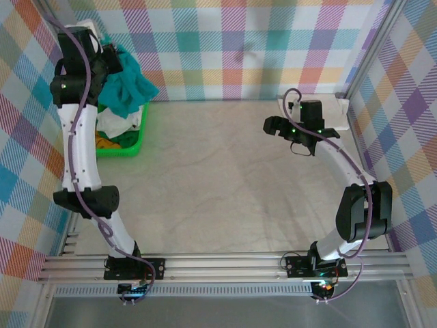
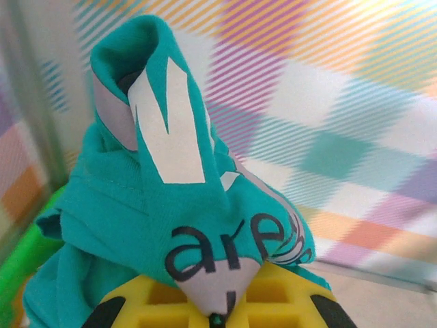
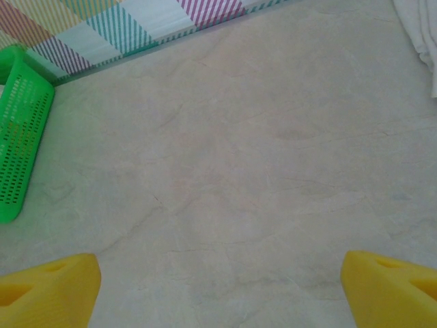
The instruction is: Fold and stack the t-shirts
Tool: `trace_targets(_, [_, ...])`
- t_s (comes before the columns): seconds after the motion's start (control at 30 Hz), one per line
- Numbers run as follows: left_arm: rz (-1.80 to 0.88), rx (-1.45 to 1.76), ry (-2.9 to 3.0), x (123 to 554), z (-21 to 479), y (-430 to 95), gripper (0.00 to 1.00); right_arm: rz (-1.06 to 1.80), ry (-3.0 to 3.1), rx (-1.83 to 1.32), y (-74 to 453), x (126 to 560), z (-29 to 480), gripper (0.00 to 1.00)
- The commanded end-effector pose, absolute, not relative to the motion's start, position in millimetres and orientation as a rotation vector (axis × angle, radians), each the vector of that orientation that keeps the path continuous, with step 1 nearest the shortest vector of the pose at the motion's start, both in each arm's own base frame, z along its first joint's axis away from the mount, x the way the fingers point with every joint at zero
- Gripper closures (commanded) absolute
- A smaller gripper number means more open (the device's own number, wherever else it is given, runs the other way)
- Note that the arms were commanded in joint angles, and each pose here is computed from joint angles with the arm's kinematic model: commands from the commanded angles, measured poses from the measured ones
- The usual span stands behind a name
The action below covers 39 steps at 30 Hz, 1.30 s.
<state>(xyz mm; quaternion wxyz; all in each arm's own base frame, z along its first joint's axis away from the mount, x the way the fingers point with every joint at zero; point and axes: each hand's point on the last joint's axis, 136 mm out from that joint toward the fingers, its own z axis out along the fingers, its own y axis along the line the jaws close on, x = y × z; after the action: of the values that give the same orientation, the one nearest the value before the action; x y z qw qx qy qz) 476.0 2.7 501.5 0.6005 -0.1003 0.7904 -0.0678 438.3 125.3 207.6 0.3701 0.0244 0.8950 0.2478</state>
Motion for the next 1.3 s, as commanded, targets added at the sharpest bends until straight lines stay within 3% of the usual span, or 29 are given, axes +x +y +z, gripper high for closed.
trace_targets(0.0, [-0.386, -0.07, 1.695, 448, 556, -55, 1.0, 0.644, 2.269, 0.07, 128, 441, 221, 0.09])
trace_targets(0.13, [-0.573, 0.046, 1.666, 418, 574, -113, 1.0, 0.575, 2.248, 0.121, 116, 438, 226, 0.08])
trace_targets(0.33, [-0.805, 0.193, 1.798, 394, 534, -217, 1.0, 0.418, 2.158, 0.253, 83, 424, 249, 0.06])
trace_targets(0.43, [-0.818, 0.187, 1.903, 399, 488, -257, 1.0, 0.356, 2.104, 0.311, 67, 413, 261, 0.06])
trace_targets(0.6, [-0.7, 0.023, 2.261, 448, 351, -269, 1.0, 0.337, 2.1, 0.343, 61, 408, 263, 0.05])
trace_targets(0.63, [-0.672, 0.03, 2.311, 457, 329, -271, 0.84, 0.339, 2.117, 0.342, 63, 410, 258, 0.05])
trace_targets(0.67, [-0.64, 0.052, 2.361, 466, 306, -273, 0.61, 0.338, 2.14, 0.344, 64, 412, 252, 0.05])
trace_targets(0.7, [-0.607, 0.052, 2.405, 474, 289, -271, 0.47, 0.341, 2.171, 0.346, 66, 414, 244, 0.05])
trace_targets(0.8, [-0.524, 0.062, 2.44, 482, 277, -259, 0.35, 0.394, 2.242, 0.313, 78, 418, 229, 0.05])
trace_targets(0.93, [-0.452, 0.006, 2.362, 464, 279, -232, 0.31, 0.596, 2.309, 0.177, 112, 406, 209, 0.1])
trace_targets(1.03, [-0.53, 0.045, 2.402, 429, 254, -237, 0.38, 0.712, 2.386, 0.09, 137, 387, 181, 0.14])
trace_targets(1.13, [-0.649, 0.132, 2.481, 384, 211, -265, 0.41, 0.733, 2.495, 0.04, 149, 372, 149, 0.14])
trace_targets(1.27, [-0.821, 0.235, 2.617, 337, 153, -318, 0.42, 0.622, 2.593, 0.114, 138, 383, 122, 0.15])
